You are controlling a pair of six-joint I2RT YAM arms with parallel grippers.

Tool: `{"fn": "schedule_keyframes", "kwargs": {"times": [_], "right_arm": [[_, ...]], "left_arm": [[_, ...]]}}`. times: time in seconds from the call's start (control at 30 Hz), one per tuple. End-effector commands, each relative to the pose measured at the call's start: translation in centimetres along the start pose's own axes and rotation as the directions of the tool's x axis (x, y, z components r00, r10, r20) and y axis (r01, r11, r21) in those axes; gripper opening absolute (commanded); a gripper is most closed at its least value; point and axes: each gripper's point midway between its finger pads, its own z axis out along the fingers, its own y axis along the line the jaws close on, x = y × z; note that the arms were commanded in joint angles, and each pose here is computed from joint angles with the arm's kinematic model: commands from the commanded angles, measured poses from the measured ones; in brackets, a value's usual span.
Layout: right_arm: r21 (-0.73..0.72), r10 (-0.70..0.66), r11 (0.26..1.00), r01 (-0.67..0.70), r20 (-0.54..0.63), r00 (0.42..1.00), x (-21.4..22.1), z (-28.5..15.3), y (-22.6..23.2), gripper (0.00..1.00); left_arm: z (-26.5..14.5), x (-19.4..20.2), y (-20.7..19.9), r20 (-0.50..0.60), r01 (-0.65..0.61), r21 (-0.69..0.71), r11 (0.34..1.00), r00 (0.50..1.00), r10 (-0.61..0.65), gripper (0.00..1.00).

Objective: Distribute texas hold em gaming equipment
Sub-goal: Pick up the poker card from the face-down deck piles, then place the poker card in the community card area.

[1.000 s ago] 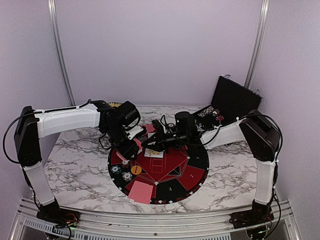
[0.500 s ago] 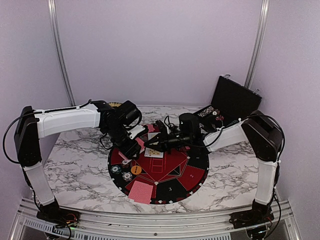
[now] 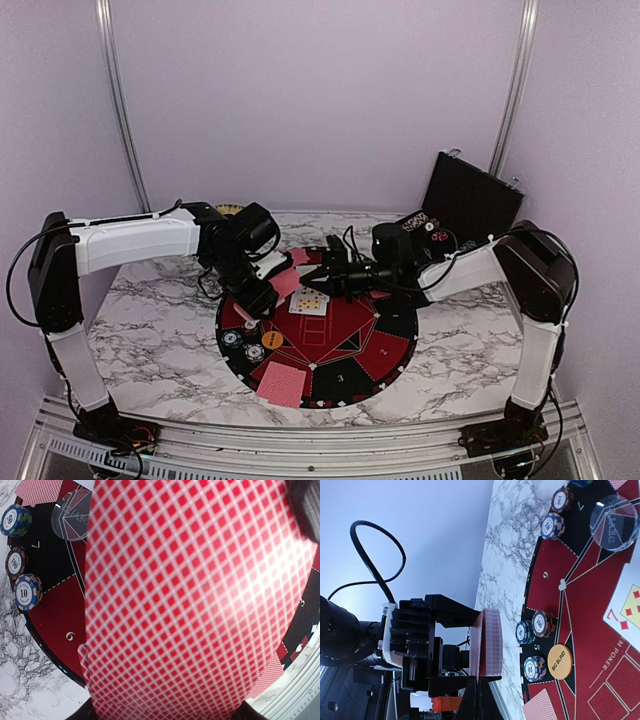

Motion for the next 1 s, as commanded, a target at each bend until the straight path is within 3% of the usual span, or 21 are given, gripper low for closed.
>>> {"fn": "schedule_keyframes", "kwargs": {"times": [0.0,0.33,0.63,0.97], "right_arm": [[-0.012,-0.027,1.0,0.027,0.072,0.997,-1.3,-1.8,1.4,0.0],[0.02,0.033,0.999,-0.038,0.21,0.977,-1.4,-4.3,-0.2,0.0],[0.046,0.099,0.991,-0.126,0.374,0.922,-1.2,-6.8,-3.2,0.0],[0.056,0.138,0.982,-0.181,0.443,0.886,-0.5,-4.6,-5.4,0.0]], "left_arm": [[-0.7,1.0,0.7,-0.012,0.009,-0.024,1.0,1.0,-0.009,0.24],[-0.4,1.5,1.4,-0.003,0.057,-0.035,0.998,0.998,-0.057,0.24],[-0.9,1.5,2.5,0.015,0.079,-0.043,0.996,0.997,-0.079,0.25],[-1.0,1.9,2.7,0.02,0.077,-0.038,0.996,0.997,-0.077,0.25]]}}
